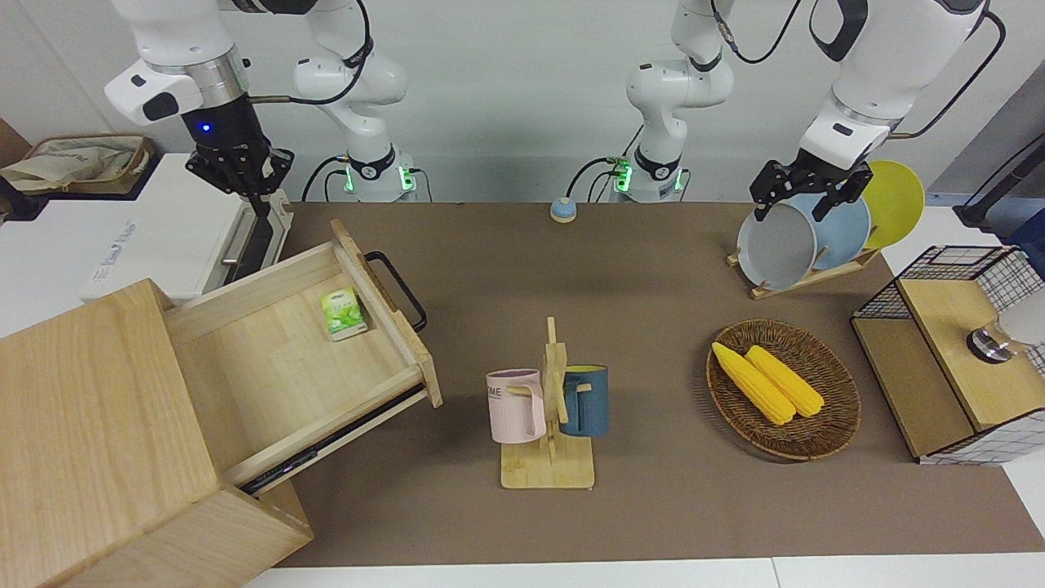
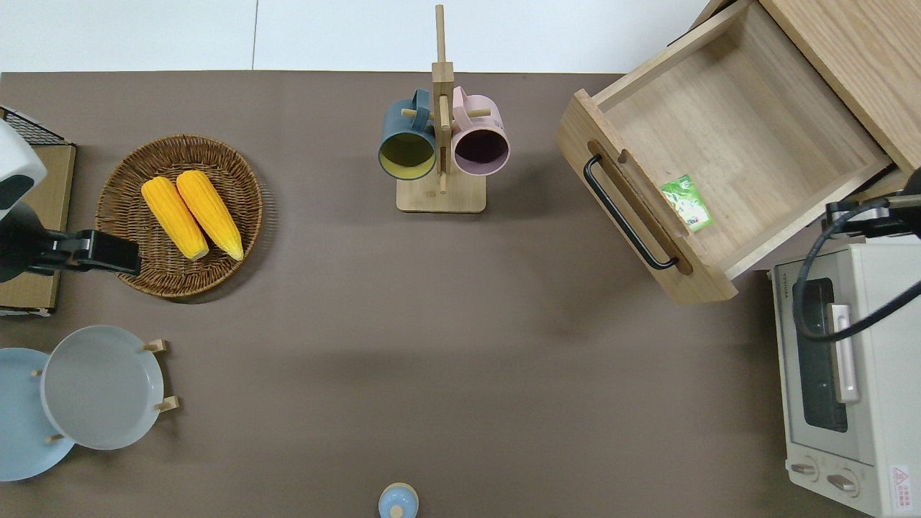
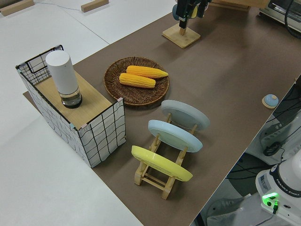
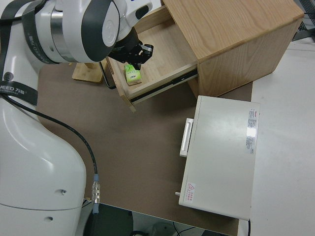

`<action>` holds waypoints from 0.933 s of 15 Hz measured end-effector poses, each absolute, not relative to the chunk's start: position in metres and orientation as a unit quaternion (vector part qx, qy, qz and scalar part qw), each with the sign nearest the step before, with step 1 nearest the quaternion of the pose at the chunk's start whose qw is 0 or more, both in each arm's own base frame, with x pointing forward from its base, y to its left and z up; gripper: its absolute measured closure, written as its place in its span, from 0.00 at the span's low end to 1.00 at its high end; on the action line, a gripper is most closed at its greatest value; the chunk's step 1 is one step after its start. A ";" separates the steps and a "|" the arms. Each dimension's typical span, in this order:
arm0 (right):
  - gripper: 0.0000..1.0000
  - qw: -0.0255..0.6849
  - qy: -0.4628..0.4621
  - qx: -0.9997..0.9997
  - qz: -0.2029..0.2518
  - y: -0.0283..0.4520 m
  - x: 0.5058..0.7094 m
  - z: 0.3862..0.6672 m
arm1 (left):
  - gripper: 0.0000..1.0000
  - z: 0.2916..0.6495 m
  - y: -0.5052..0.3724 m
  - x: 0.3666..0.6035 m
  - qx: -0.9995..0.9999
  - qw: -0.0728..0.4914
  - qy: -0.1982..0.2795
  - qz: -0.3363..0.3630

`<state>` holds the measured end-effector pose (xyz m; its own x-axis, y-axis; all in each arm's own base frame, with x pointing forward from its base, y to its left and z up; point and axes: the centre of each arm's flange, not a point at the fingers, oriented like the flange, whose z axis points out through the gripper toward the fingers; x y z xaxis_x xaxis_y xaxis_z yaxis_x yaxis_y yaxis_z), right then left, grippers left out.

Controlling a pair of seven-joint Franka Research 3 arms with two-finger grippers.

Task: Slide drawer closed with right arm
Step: 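Move the right gripper toward the front face of the open drawer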

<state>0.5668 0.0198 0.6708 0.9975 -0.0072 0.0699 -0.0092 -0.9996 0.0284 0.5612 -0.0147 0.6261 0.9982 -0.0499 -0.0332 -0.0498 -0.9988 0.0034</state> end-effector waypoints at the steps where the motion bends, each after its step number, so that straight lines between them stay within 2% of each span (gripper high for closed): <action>1: 0.99 0.014 -0.019 0.999 0.035 0.034 0.566 0.671 | 0.00 0.626 -0.015 0.561 1.000 0.001 -0.025 -0.017; 5: 0.99 0.022 -0.066 0.997 0.039 0.088 0.560 0.671 | 0.00 0.626 -0.015 0.561 1.000 0.001 -0.025 -0.017; 14: 0.99 0.015 -0.192 0.981 0.038 0.175 0.545 0.662 | 0.00 0.626 -0.015 0.561 1.000 0.001 -0.025 -0.017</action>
<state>0.5446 0.1748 0.6623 0.9235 -0.3752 0.0798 -0.3775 -0.9259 0.0146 0.5612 -0.0147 0.6261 0.9982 -0.0499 -0.0332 -0.0498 -0.9988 0.0034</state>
